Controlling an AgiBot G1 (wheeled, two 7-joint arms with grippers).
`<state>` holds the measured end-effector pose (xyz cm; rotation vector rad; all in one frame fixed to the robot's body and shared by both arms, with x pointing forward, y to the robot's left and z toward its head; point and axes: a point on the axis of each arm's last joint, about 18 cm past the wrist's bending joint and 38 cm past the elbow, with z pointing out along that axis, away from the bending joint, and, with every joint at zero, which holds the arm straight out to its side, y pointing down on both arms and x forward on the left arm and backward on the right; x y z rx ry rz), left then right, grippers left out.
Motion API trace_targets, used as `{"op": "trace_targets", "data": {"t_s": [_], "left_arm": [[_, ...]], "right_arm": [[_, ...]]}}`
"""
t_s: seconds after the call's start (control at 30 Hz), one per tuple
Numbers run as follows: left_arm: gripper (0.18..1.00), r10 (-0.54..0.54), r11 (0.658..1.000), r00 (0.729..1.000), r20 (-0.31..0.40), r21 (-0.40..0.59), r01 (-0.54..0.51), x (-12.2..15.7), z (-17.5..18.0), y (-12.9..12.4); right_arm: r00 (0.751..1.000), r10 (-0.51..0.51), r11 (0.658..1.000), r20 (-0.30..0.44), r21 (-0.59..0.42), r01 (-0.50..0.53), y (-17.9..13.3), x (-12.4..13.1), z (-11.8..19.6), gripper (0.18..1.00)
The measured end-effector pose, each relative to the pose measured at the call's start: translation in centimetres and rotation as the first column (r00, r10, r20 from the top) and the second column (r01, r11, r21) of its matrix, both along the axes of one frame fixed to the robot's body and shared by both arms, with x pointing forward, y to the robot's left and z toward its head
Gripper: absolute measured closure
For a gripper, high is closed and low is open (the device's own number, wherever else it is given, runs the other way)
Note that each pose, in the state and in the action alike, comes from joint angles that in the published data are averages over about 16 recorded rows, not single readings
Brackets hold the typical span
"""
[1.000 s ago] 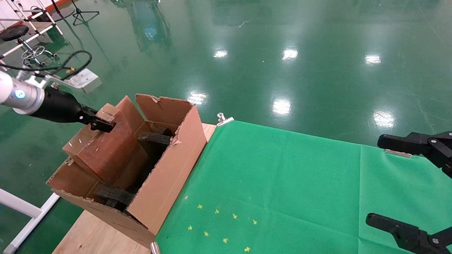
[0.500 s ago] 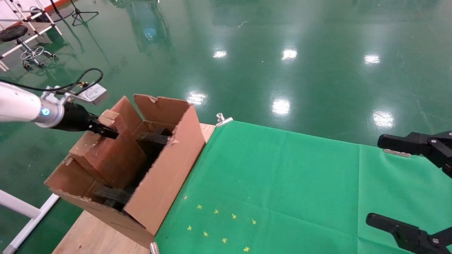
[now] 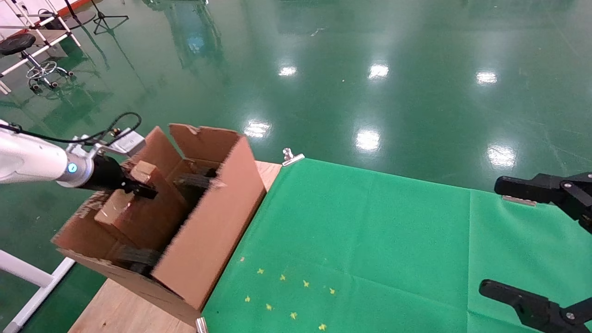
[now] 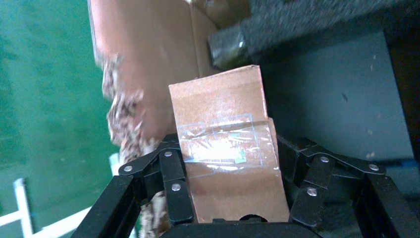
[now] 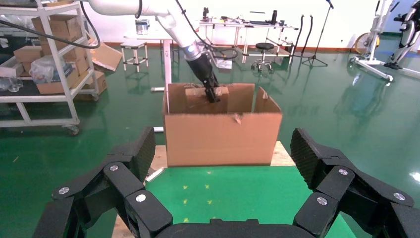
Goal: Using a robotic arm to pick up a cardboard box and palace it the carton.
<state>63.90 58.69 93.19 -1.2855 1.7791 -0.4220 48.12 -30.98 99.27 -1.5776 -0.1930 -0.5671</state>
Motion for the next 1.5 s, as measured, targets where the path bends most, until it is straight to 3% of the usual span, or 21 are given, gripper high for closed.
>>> {"op": "trace_targets", "data": {"t_s": [0.5,0.97,1.2,1.5], "left_arm": [[0.79,0.01,0.999,0.998,-0.06,-0.049,-0.013,0.1,-4.5,-0.6],[0.758,0.016,0.998,0.999,-0.042,-0.063,-0.018,0.4,-4.5,-0.7],[0.681,-0.009,0.996,1.0,0.006,-0.09,0.009,0.6,-2.5,-1.1],[0.513,-0.086,0.982,0.988,0.132,-0.154,0.106,0.0,2.6,-1.9]], "right_arm": [[1.0,0.0,1.0,0.0,0.0,0.0,0.0,0.0,0.0,0.178],[1.0,0.0,1.0,0.0,0.0,0.0,0.0,0.0,0.0,0.178],[1.0,0.0,1.0,0.0,0.0,0.0,0.0,0.0,0.0,0.178],[1.0,0.0,1.0,0.0,0.0,0.0,0.0,0.0,0.0,0.178]]}}
